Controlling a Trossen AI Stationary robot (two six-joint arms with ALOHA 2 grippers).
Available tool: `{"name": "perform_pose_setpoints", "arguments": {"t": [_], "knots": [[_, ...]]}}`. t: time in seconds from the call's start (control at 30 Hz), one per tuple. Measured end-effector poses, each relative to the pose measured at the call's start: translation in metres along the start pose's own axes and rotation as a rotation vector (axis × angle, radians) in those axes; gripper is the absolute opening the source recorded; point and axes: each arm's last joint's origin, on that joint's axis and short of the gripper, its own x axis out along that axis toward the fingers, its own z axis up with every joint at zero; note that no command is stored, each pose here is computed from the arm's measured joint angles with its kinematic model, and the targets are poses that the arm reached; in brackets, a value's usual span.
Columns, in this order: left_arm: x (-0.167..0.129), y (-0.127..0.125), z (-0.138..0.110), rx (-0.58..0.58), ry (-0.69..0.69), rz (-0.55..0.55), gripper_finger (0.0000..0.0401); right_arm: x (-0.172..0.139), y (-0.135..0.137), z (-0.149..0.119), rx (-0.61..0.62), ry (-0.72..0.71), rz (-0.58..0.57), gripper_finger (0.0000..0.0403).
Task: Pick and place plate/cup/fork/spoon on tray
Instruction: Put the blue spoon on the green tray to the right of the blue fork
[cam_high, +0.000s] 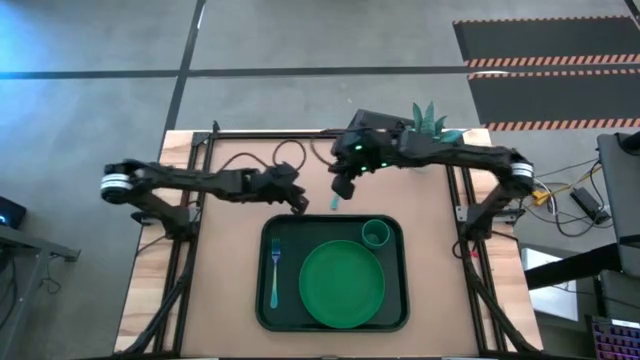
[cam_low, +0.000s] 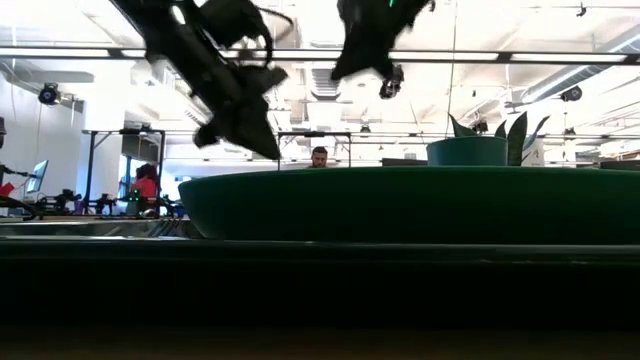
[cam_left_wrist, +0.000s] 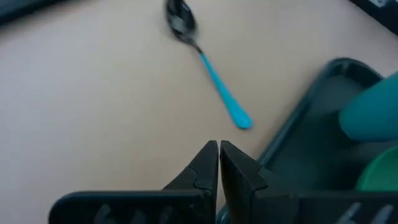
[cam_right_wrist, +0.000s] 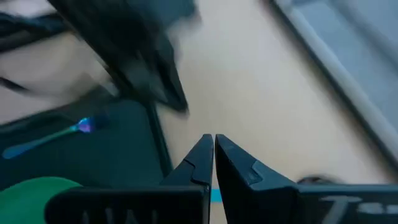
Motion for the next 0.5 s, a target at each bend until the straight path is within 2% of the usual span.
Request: {"name": "perform_pose_setpoints", "arguments": {"t": [0.13, 0.3, 0.43, 0.5], "knots": [[0.035, -0.006, -0.002, 0.022, 0.059, -0.079, 0.0006, -0.057, 0.015, 0.016, -0.053, -0.113, -0.018, 0.0009], [0.072, -0.023, 0.015, 0.107, 0.080, -0.129, 0.0058, -0.115, 0.027, 0.018, -0.088, -0.255, 0.021, 0.0009], [0.093, -0.042, 0.040, 0.157, 0.035, -0.138, 0.0112, -0.141, 0.031, 0.011, -0.099, -0.306, 0.044, 0.0009], [0.102, -0.046, 0.051, 0.179, 0.030, -0.096, 0.0133, -0.147, 0.033, 0.009, -0.104, -0.317, 0.052, 0.0009]]}}
